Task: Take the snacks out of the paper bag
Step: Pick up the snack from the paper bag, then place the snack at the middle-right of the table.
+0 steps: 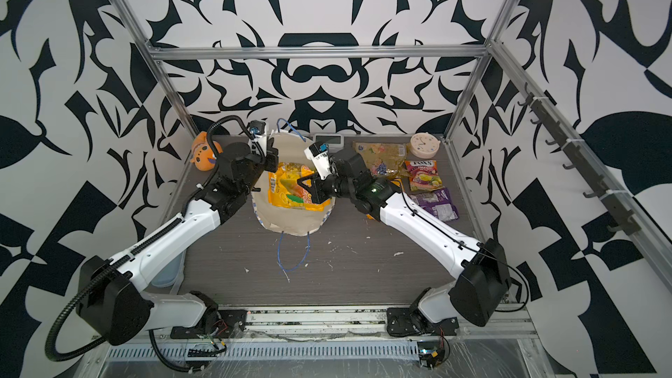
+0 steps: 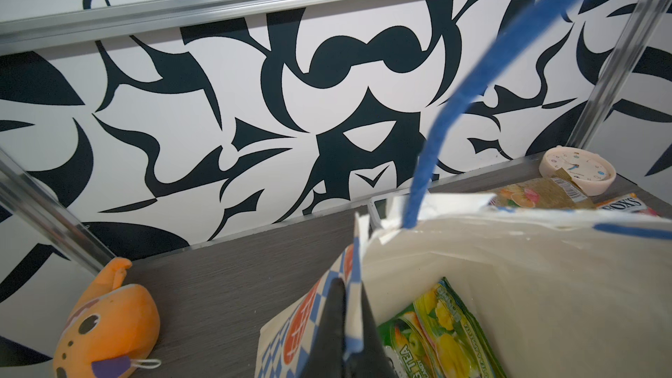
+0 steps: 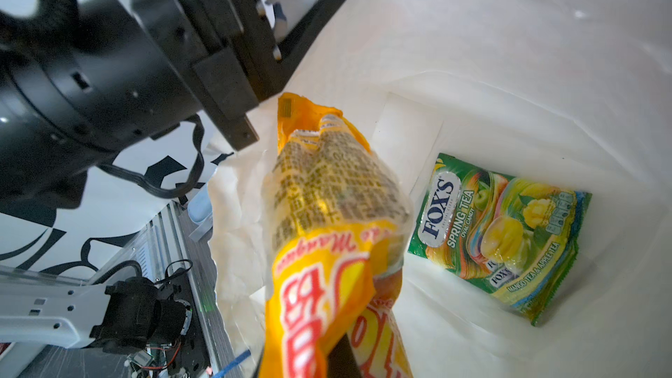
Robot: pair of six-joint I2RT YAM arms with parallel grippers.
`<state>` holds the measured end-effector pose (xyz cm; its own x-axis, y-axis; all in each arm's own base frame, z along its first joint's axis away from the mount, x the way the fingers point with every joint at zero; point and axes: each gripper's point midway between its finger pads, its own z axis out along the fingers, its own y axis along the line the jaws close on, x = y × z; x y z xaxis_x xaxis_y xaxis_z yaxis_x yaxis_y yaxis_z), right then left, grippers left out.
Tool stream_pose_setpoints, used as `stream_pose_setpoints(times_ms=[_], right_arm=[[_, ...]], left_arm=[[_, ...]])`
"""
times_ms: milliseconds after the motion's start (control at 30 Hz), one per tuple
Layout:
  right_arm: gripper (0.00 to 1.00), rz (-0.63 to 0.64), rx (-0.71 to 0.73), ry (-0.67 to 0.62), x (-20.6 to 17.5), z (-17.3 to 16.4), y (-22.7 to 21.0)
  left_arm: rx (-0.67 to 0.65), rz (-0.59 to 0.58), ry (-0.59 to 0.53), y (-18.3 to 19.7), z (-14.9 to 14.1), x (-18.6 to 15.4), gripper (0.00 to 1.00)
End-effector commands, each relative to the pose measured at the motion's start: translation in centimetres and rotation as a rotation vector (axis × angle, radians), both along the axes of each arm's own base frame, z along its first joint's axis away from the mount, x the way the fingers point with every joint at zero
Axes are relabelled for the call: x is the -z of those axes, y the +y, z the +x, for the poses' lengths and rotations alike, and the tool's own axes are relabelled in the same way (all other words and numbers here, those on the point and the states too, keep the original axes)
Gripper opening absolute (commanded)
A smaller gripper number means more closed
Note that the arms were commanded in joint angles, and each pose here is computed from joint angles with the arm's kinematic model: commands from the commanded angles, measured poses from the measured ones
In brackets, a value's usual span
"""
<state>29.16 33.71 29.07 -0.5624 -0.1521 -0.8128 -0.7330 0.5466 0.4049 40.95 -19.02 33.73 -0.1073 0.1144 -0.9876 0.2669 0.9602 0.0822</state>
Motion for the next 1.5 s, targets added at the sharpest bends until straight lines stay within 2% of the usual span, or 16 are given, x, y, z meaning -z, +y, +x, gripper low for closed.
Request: stream_pose_setpoints(times_ms=[0, 300, 567, 867, 1000, 1133, 1267, 1467], right_arm=[[0.00, 0.133, -0.018, -0.178, -6.9, -0.9, -0.4], [0.00, 0.204, 0.035, -0.222, -12.3, -0.5, -2.8], [0.00, 0.236, 0.178, -0.252, -16.7, 0.0, -8.2], [0.00, 0.188, 0.391, -0.203, -17.6, -0.3, -15.1], [0.00, 0.069, 0.499, -0.115, -14.2, 0.1, -18.0], [0.00, -0.064, 0.538, 0.040, -8.7, 0.4, -19.7], [0.00, -0.141, 0.462, 0.220, -3.3, -0.3, -19.6], [0.00, -0.223, 0.394, 0.428, 2.3, -1.4, -19.5]], left_arm=[[-0.045, -0.042, -0.054, 0.9, 0.5, -2.9, 0.00], [-0.102, -0.042, -0.030, 3.1, 1.6, -2.7, 0.00], [-0.158, -0.050, -0.017, 5.4, 2.8, -2.1, 0.00], [-0.213, -0.055, 0.002, 7.3, 3.7, -1.9, 0.00], [-0.212, -0.058, 0.008, 7.3, 3.8, -1.6, 0.00], [-0.206, -0.063, 0.012, 7.1, 3.9, -1.4, 0.00], [-0.204, -0.070, 0.004, 7.2, 3.7, -1.9, 0.00], [-0.198, -0.092, -0.005, 7.3, 3.1, -2.1, 0.00]])
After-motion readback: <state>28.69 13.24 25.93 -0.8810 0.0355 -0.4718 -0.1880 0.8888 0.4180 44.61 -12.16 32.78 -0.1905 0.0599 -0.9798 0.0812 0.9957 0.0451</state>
